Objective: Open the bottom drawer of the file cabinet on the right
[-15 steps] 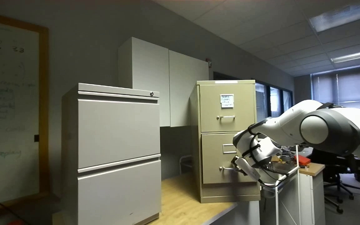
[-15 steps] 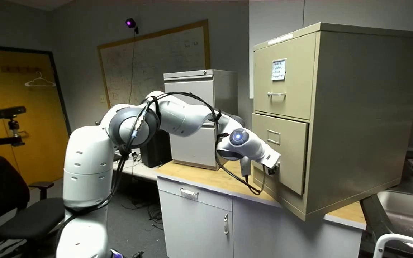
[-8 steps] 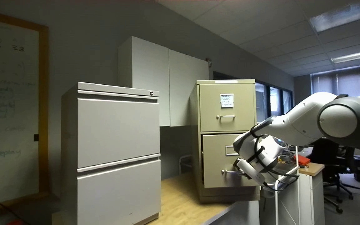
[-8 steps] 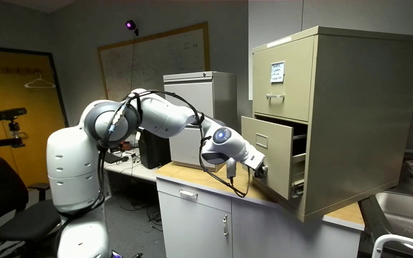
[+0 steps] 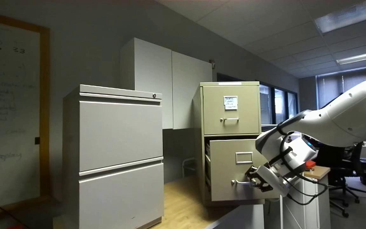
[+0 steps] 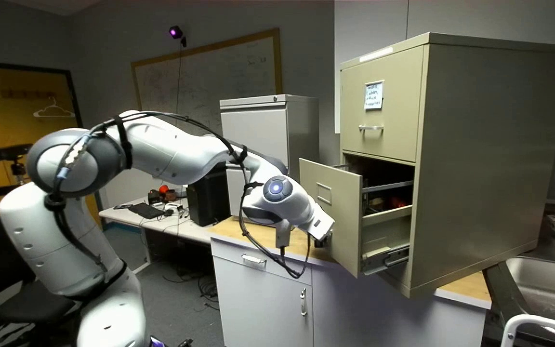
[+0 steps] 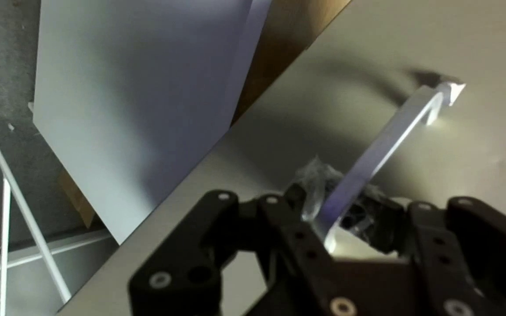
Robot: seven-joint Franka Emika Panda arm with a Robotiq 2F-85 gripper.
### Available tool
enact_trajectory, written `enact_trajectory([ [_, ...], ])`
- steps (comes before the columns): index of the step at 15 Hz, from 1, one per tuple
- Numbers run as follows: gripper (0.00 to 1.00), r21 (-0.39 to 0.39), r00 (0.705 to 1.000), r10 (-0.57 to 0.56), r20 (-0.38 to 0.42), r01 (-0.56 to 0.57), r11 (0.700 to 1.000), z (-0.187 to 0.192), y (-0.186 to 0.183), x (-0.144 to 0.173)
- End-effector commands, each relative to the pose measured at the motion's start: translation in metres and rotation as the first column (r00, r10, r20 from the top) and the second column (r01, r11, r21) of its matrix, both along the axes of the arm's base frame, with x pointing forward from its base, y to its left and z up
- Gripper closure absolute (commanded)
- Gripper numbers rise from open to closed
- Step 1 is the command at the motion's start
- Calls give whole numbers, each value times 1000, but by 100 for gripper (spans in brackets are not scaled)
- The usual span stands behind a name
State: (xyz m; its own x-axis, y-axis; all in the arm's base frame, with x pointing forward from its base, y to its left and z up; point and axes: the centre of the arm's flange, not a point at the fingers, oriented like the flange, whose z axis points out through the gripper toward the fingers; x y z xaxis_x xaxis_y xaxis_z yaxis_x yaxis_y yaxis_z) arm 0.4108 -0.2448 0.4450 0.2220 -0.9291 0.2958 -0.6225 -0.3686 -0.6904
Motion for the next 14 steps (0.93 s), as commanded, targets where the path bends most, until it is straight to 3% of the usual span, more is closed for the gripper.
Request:
enact_trajectory([
  [1, 97, 116, 989, 142, -42, -137, 984, -31, 24, -78],
  [5, 97, 232, 957, 292, -6, -282, 931, -43, 40, -132],
  [7, 97, 282, 929, 370, 21, -361, 889, -49, 52, -158],
  [10, 97, 349, 875, 478, 77, -473, 809, -45, 60, -172],
  [11, 97, 205, 933, 361, -1, -353, 913, -43, 60, -172],
  [12, 64, 206, 920, 391, -24, -378, 903, -38, 59, -169],
  [14, 59, 175, 915, 394, -87, -375, 910, -25, 69, -157],
])
